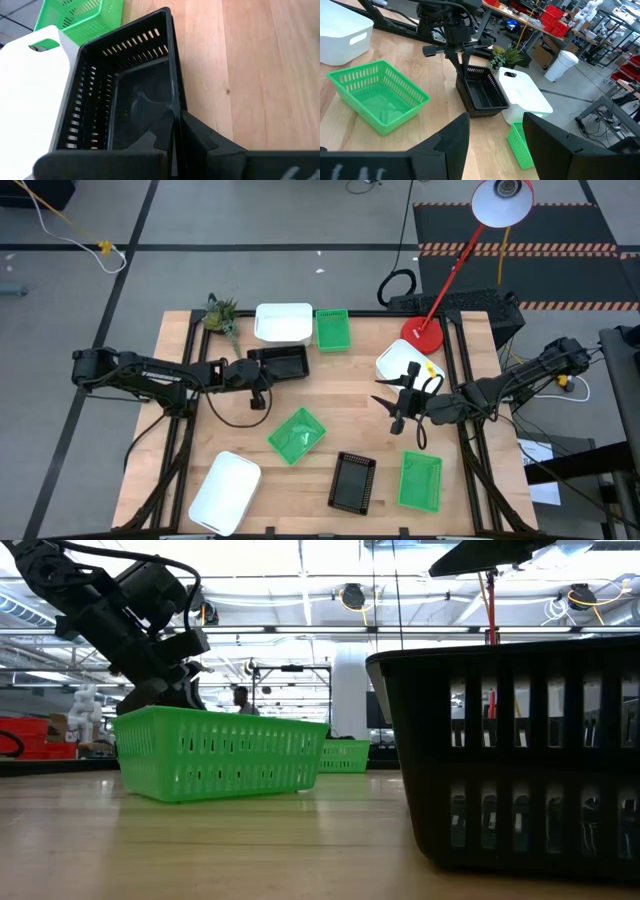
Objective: Stack baskets by color
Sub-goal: Stack the middle black bin on top of the top black bin
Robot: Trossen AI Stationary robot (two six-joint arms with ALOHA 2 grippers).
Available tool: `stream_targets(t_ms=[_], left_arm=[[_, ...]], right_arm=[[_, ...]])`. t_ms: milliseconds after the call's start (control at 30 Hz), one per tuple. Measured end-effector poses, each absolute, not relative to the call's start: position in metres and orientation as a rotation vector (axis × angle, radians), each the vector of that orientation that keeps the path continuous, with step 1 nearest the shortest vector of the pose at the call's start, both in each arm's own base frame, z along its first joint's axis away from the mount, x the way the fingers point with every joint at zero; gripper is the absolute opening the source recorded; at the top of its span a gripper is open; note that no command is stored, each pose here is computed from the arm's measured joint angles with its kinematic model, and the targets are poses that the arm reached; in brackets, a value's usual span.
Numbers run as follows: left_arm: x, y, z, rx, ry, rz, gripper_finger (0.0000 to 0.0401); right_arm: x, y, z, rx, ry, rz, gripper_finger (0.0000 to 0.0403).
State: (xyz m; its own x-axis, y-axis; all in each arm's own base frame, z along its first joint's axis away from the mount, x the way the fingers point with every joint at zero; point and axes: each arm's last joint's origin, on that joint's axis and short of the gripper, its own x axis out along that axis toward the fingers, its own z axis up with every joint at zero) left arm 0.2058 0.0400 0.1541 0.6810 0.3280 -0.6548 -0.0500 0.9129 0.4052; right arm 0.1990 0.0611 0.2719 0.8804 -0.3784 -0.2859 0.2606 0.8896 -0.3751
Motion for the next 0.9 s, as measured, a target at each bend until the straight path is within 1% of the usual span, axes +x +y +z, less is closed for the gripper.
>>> stream_targets(t_ms=[533, 600, 900], left_arm=[[0.2062, 0.0400, 0.1547, 0.407, 0.796, 0.208, 0.0035], [0.2063, 0.0400, 0.1547, 0.408, 0.795, 0.209, 0.0048], [0.2066, 0.0404, 0.1555, 0.410, 0.790, 0.229, 0.0139]], right_arm=[[0.1990, 0.0611, 0.2719, -0.335, 0.362, -0.340, 0.0180], [0.1990, 0.0611, 0.2719, -0.335, 0.362, -0.339, 0.0180], [0.1990, 0.0611, 0.2719, -0.335, 0.362, -0.340, 0.0180]])
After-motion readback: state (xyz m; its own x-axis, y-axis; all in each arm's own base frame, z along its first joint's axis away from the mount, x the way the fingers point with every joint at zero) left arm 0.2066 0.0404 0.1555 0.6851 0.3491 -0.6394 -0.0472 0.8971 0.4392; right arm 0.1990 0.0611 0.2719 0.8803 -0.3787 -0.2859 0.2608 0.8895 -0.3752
